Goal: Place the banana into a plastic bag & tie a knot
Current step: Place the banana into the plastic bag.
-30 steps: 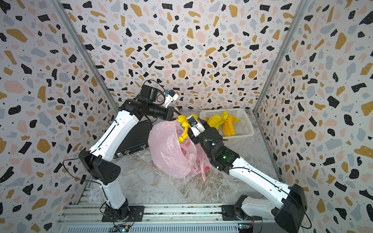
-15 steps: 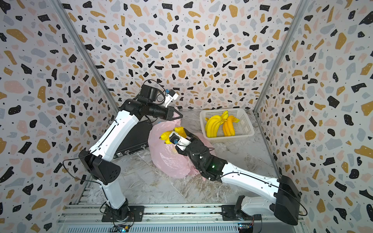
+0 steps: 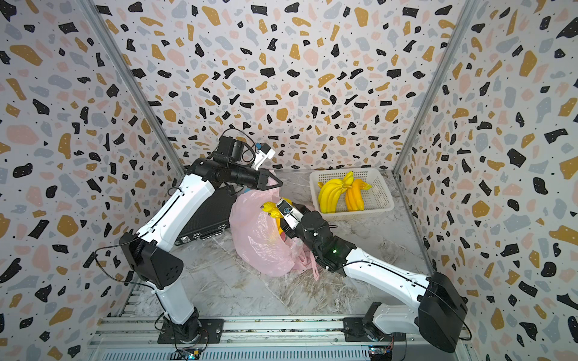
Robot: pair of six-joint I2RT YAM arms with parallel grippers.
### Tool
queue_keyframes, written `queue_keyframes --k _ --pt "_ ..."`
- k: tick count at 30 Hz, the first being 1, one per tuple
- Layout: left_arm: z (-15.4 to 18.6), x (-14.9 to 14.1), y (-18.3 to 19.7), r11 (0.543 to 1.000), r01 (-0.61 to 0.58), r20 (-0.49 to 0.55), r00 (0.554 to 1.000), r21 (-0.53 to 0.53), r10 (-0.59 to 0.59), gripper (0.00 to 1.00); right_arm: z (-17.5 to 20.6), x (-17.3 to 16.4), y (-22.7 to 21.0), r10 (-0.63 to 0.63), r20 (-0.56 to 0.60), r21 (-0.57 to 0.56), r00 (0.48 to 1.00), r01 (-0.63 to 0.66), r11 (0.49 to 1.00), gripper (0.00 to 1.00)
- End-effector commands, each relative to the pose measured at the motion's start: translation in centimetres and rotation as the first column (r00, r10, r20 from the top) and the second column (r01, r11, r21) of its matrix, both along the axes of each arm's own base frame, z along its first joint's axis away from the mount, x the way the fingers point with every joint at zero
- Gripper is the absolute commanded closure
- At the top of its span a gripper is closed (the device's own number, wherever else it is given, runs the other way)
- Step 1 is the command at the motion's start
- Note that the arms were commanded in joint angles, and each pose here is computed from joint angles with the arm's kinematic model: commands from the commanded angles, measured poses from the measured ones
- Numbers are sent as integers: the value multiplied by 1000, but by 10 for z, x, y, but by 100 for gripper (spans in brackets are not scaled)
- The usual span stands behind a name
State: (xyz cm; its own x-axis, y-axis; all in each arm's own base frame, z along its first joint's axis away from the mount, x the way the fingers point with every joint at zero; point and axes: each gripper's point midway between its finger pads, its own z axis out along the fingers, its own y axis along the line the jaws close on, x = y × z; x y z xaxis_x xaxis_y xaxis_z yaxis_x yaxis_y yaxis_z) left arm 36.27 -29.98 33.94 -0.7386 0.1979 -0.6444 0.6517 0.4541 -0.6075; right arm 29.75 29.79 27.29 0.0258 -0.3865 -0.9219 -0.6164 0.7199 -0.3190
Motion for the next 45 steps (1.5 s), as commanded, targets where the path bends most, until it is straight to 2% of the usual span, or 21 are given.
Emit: queue_keyframes --k 1,6,12,21,26,35,38,42,45 --pt "32 -7 2 997 20 82 997 -79 -13 100 1 -4 2 51 -102 117 994 -39 992 63" --pt "38 -12 5 995 26 93 995 -96 -17 100 -15 6 -4 53 -206 157 977 -21 987 63" --pt "46 -19 7 993 40 113 993 -115 -27 100 -38 10 -1 43 -303 104 952 -12 995 61" --pt "43 -21 9 992 48 118 992 -119 -34 100 -50 18 -1 -11 -389 44 921 30 999 59" --pt "38 -20 10 992 45 118 992 -118 -31 100 -65 21 -9 -70 -445 -25 893 66 998 58" --pt "36 -14 11 992 31 114 993 -120 -17 100 -75 24 -5 -96 -500 -88 861 60 994 51" --pt "37 -14 11 992 33 117 993 -122 -19 100 -75 22 2 -66 -520 -78 852 30 997 46" --pt "31 -12 10 992 31 104 994 -119 -18 100 -67 15 14 1 -551 -30 835 -21 999 32" --pt "26 -10 11 993 25 93 996 -112 -15 100 -54 12 17 30 -549 1 835 -35 999 26"
